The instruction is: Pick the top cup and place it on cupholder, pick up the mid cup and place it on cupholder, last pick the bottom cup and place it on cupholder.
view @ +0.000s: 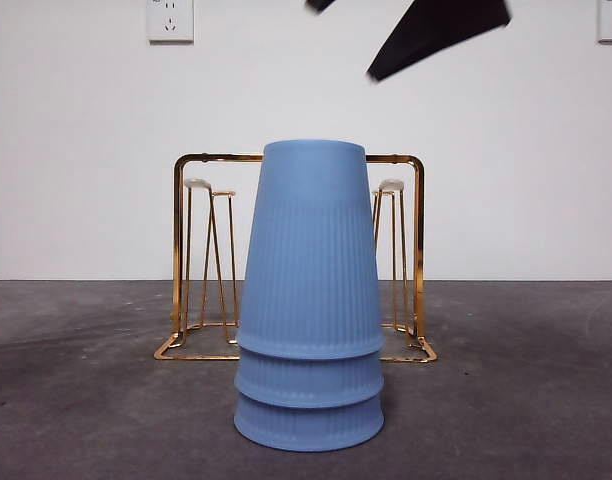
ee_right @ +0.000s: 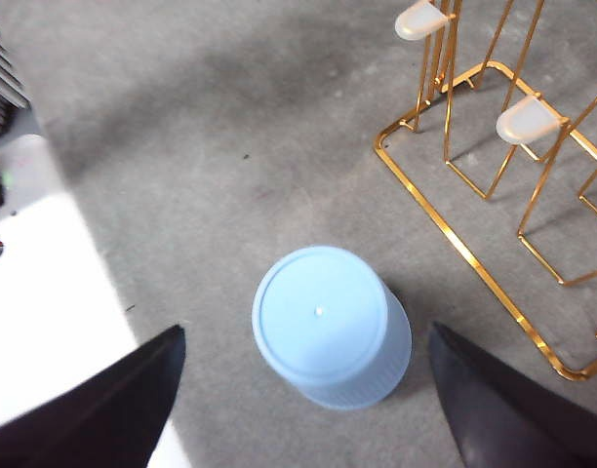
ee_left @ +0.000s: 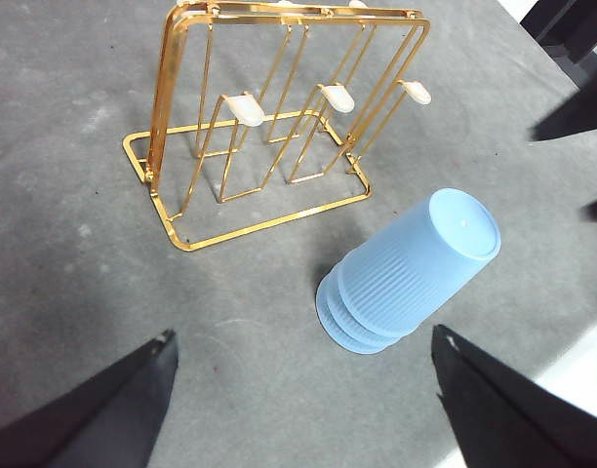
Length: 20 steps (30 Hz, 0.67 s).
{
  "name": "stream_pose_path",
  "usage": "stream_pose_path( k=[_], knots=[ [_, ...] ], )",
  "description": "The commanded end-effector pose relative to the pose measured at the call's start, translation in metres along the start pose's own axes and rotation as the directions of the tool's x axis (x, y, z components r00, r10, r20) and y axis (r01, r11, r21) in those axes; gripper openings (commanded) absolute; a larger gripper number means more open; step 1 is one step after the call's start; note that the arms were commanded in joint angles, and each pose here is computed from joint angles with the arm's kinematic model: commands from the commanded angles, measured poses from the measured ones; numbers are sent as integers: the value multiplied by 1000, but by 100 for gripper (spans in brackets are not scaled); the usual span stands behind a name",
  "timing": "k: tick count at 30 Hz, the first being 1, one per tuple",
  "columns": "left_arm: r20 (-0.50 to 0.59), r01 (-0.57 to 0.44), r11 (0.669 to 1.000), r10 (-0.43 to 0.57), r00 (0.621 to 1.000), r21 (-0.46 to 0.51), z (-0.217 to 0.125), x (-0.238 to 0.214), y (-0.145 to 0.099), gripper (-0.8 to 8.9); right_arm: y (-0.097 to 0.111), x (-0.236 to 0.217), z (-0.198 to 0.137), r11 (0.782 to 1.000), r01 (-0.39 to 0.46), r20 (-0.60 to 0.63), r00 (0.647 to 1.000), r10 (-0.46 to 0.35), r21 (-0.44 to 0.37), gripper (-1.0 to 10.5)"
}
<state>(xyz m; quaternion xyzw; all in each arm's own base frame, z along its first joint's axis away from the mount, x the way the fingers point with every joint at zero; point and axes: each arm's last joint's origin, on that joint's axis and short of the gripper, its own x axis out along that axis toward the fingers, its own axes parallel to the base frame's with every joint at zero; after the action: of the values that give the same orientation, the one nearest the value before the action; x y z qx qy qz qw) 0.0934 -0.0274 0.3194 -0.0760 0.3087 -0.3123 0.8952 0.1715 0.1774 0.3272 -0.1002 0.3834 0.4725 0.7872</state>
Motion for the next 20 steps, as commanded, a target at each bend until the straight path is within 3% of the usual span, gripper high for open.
stream_pose_path(
  k=[1, 20],
  knots=[
    [13, 7, 1000, -8, 1000, 15, 4, -2, -2, 409, 1, 12, 8, 1000, 9, -3, 1000, -9, -9, 435],
    [14, 7, 1000, -8, 1000, 16, 4, -2, -2, 409, -11, 77, 4, 1000, 1, -163, 987, -1, -3, 434]
  ],
)
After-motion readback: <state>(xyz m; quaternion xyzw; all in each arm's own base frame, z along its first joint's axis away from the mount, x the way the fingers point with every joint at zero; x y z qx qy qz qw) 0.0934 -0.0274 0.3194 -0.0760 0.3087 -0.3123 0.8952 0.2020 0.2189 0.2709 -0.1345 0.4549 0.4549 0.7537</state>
